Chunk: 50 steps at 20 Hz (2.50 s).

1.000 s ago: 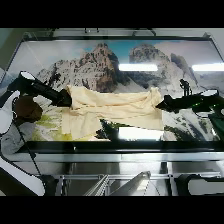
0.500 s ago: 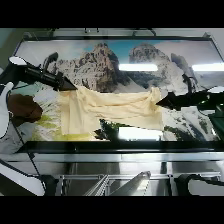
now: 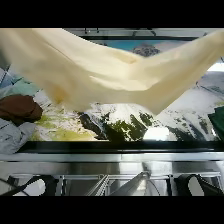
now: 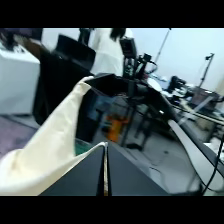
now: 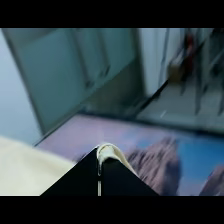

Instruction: Fold the shirts.

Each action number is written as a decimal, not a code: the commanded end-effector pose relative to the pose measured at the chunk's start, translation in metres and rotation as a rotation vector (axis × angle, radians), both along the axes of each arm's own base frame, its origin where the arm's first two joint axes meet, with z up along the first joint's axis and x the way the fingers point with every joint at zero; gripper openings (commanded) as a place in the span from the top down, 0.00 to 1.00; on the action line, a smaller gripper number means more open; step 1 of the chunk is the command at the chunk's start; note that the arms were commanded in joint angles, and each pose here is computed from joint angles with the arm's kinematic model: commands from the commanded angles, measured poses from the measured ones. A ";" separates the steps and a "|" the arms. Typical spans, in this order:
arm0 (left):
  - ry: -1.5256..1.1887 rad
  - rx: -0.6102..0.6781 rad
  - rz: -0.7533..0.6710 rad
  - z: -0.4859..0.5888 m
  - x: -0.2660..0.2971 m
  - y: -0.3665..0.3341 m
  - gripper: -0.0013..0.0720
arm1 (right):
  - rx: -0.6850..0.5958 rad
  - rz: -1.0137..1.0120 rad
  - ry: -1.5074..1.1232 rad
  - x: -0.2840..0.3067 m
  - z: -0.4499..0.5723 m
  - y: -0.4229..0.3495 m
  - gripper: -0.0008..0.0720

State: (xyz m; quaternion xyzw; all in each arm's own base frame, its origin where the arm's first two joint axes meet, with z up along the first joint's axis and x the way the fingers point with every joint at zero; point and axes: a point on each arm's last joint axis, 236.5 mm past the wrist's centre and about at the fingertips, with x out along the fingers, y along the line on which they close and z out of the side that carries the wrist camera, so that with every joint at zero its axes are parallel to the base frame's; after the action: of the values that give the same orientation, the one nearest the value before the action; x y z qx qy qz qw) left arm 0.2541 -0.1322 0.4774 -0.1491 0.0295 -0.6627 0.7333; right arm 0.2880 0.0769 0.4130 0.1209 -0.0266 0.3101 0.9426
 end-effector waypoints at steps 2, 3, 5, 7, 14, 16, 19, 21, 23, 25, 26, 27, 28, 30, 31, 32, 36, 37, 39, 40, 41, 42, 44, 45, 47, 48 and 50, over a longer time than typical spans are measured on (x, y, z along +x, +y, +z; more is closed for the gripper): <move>-0.267 -0.023 0.325 0.086 -0.075 0.014 0.95 | -0.158 -0.395 -0.454 -0.096 0.120 -0.002 0.97; -0.243 -0.016 0.404 0.086 -0.066 0.029 0.95 | -0.172 -0.395 -0.457 -0.095 0.125 -0.002 0.97; -0.155 -0.015 0.479 0.075 -0.040 0.059 0.95 | -0.141 -0.313 -0.385 -0.070 0.116 -0.008 0.97; 0.004 -0.011 0.480 0.041 0.009 0.079 0.95 | -0.076 -0.215 -0.208 -0.024 0.078 -0.028 0.97; 0.777 0.476 0.342 -0.322 0.211 0.025 0.94 | -0.028 -0.049 0.552 0.158 -0.233 -0.019 0.97; 0.934 0.494 0.341 -0.410 0.245 0.033 0.95 | -0.037 -0.107 0.681 0.196 -0.312 -0.024 0.97; 1.093 0.406 0.291 -0.478 0.275 0.057 0.93 | -0.041 -0.170 0.761 0.226 -0.372 -0.035 0.96; 1.138 0.260 0.289 -0.470 0.296 0.080 0.59 | -0.027 -0.187 0.755 0.231 -0.367 -0.051 0.44; 1.163 0.206 0.307 -0.455 0.300 0.115 0.59 | 0.003 -0.145 0.764 0.218 -0.349 -0.067 0.38; 1.198 0.206 0.307 -0.444 0.283 0.145 0.59 | 0.030 -0.060 0.841 0.183 -0.341 -0.080 0.39; 1.220 0.212 0.303 -0.442 0.270 0.157 0.59 | 0.035 -0.011 0.911 0.161 -0.348 -0.085 0.39; 1.263 0.241 0.322 -0.449 0.254 0.170 0.59 | 0.050 0.024 1.004 0.137 -0.360 -0.089 0.39; 1.315 0.302 0.355 -0.462 0.236 0.182 0.59 | 0.068 0.059 1.121 0.108 -0.380 -0.091 0.41; 1.414 0.439 0.421 -0.493 0.196 0.202 0.59 | 0.132 0.092 1.342 0.049 -0.420 -0.086 0.45; 1.441 0.488 0.438 -0.503 0.177 0.208 0.59 | 0.170 0.079 1.422 0.024 -0.438 -0.083 0.46; 1.457 0.494 0.462 -0.509 0.166 0.211 0.59 | 0.209 0.053 1.494 0.001 -0.455 -0.079 0.46; 1.486 0.445 0.547 -0.522 0.140 0.217 0.59 | 0.194 -0.056 1.771 -0.087 -0.515 -0.065 0.43; 1.501 0.439 0.539 -0.523 0.133 0.214 0.59 | 0.203 -0.051 1.800 -0.099 -0.523 -0.058 0.34; 1.507 0.444 0.513 -0.529 0.121 0.206 0.59 | 0.237 -0.068 1.829 -0.112 -0.537 -0.048 0.35; 1.518 0.443 0.501 -0.531 0.116 0.201 0.59 | 0.246 -0.073 1.829 -0.113 -0.540 -0.043 0.35; 1.523 0.444 0.491 -0.534 0.112 0.197 0.59 | 0.235 -0.054 1.827 -0.113 -0.539 -0.038 0.35; 1.525 0.446 0.477 -0.537 0.107 0.194 0.59 | 0.208 -0.035 1.827 -0.113 -0.539 -0.033 0.35; 1.548 0.442 0.457 -0.543 0.099 0.189 0.59 | 0.143 -0.012 1.826 -0.113 -0.545 -0.025 0.35; 1.558 0.439 0.451 -0.545 0.096 0.187 0.59 | 0.109 0.005 1.824 -0.113 -0.548 -0.019 0.35; 1.570 0.437 0.436 -0.551 0.090 0.182 0.59 | 0.078 0.071 1.780 -0.106 -0.549 -0.001 0.61; 1.578 0.435 0.437 -0.555 0.088 0.181 0.59 | 0.079 0.077 1.755 -0.099 -0.549 0.004 0.79; 1.593 0.475 0.452 -0.566 0.081 0.183 0.59 | 0.070 0.075 1.707 -0.089 -0.547 0.009 0.97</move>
State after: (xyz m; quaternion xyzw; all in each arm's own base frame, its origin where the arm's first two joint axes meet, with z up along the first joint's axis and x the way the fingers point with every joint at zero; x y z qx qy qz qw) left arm 0.3453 0.0514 -0.0756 -0.4238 0.6297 -0.1842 0.6245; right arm 0.1706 0.0838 -0.1236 0.3595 0.7214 0.1515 0.5721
